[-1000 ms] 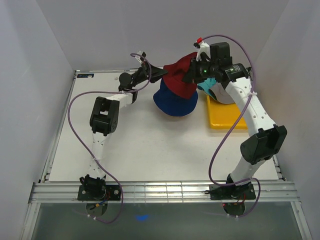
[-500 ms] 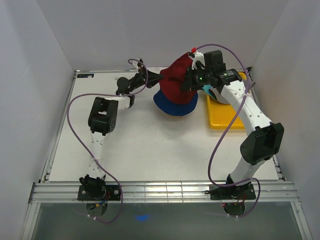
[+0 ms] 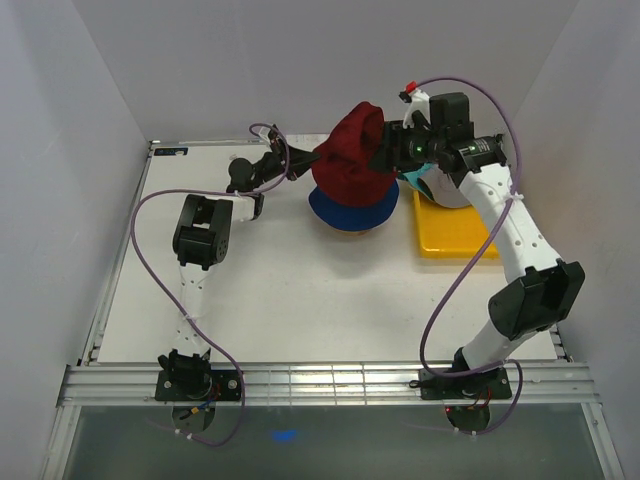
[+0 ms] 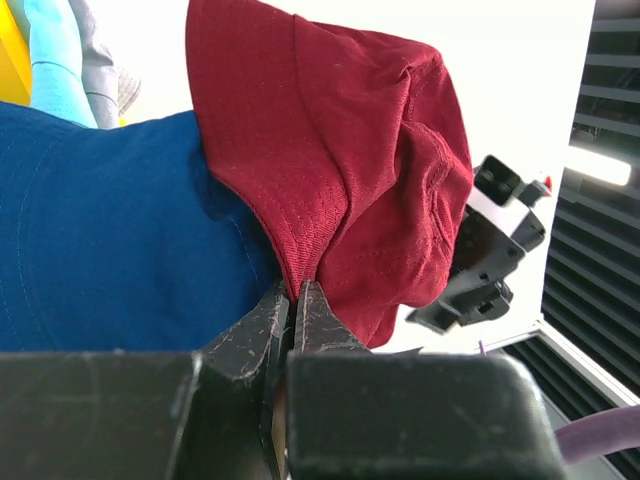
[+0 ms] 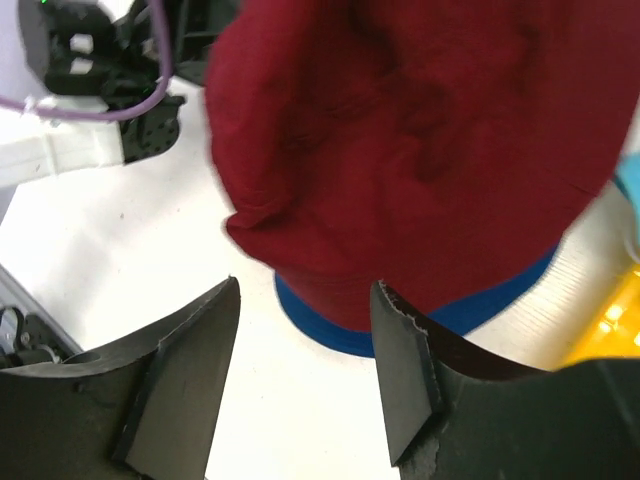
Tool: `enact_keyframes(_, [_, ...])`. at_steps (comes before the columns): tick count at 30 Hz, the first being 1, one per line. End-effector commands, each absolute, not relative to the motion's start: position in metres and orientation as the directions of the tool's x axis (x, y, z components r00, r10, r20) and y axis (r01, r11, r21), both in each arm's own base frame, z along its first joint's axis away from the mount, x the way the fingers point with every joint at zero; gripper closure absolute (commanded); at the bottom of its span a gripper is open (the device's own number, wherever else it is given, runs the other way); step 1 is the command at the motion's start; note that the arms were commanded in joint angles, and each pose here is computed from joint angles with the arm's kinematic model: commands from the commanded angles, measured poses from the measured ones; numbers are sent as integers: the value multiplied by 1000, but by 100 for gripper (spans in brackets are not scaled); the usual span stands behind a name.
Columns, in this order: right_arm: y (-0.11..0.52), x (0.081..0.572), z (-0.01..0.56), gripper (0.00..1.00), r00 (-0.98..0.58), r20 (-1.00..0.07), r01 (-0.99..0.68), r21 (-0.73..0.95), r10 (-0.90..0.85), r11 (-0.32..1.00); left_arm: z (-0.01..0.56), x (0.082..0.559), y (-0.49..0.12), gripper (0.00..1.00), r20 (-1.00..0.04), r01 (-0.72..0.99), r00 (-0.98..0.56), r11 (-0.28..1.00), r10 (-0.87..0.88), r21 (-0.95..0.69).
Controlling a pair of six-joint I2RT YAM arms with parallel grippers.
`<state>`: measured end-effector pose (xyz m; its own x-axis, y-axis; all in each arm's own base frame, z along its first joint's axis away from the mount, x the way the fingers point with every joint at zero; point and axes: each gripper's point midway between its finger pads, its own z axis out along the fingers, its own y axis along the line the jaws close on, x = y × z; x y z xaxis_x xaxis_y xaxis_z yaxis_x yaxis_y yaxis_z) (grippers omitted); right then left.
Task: Stack the hats
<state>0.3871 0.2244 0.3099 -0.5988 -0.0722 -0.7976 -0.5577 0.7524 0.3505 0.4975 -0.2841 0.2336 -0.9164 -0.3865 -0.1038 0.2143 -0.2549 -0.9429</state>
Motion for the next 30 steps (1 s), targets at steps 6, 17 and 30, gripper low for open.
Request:
enact_keyframes(6, [157,422,312,38,-658,-726,-346,526,199,777,278,464,-274,100,-332,471,-852,-315,-405,-824])
enact_keyframes(17, [149,442,261,36,-765,-488,-215,808,420,548,279,464,-273,100,-328,468,-852,-316,-407,-825])
enact_keyframes(30, [162,454,243,32,-749,-312,-162,942,585,295,280,464,-274,100,-328,470,-851,-316,-409,-824])
